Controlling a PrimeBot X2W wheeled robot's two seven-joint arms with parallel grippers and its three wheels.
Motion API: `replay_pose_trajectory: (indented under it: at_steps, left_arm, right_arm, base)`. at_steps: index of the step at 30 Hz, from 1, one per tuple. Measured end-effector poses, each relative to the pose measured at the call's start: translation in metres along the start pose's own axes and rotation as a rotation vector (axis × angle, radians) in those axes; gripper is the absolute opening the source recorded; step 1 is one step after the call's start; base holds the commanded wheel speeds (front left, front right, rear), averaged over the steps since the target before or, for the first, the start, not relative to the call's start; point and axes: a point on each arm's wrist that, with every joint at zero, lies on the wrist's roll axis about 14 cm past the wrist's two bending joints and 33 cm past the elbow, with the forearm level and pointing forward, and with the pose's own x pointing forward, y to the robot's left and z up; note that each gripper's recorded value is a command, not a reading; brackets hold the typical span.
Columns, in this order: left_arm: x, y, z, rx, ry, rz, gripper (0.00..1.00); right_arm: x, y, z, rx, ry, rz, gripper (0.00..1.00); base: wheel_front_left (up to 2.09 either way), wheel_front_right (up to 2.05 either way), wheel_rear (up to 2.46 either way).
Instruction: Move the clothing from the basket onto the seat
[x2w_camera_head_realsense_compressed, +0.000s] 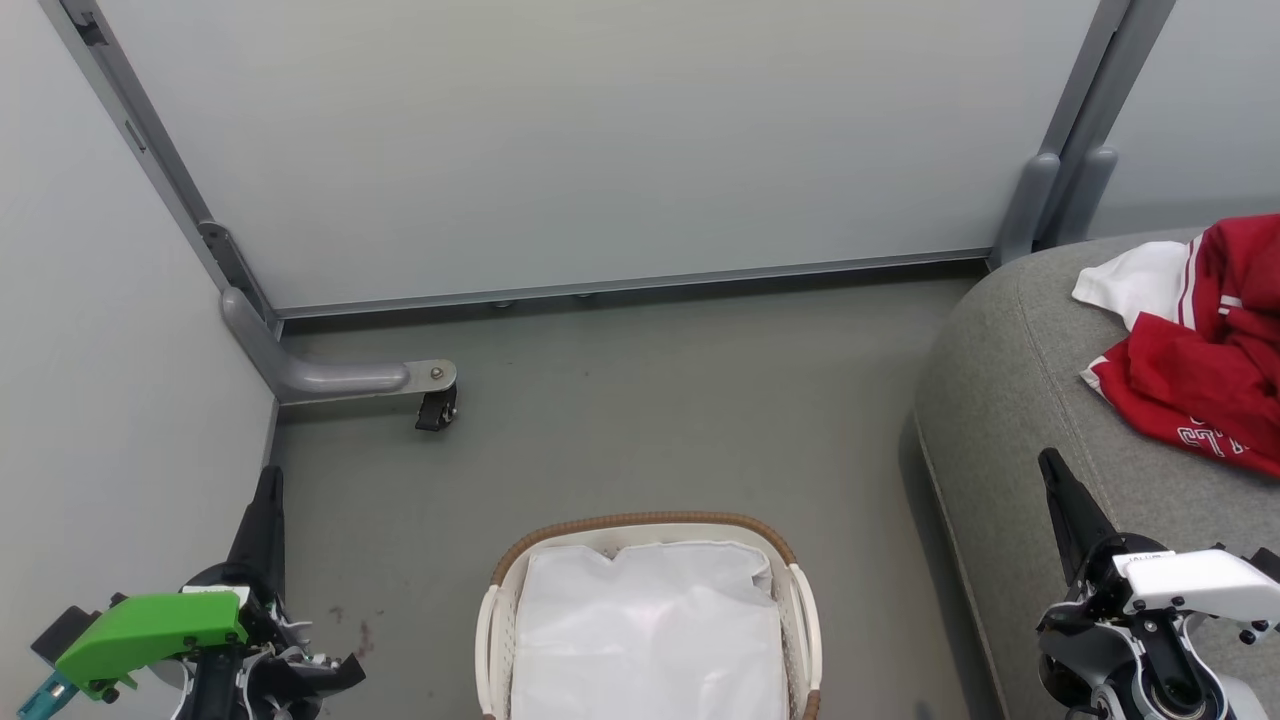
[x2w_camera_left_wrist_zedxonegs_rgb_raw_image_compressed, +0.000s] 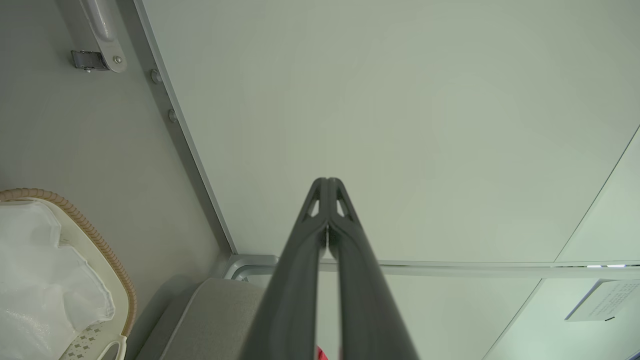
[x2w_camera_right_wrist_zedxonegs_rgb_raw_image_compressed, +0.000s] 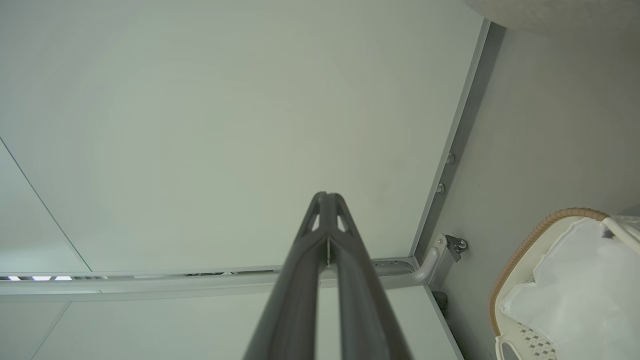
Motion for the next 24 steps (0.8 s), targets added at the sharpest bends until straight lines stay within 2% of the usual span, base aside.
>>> replay_pose_trajectory:
  at_steps: [24]
  left_arm:
    - [0.0000,0.0000,0.0000,0.000,0.000,0.000,0.00]
  right_arm:
    - [0.0000,0.0000,0.0000,0.000,0.000,0.000,0.00]
  base:
    - [0.00,0.00,0.00]
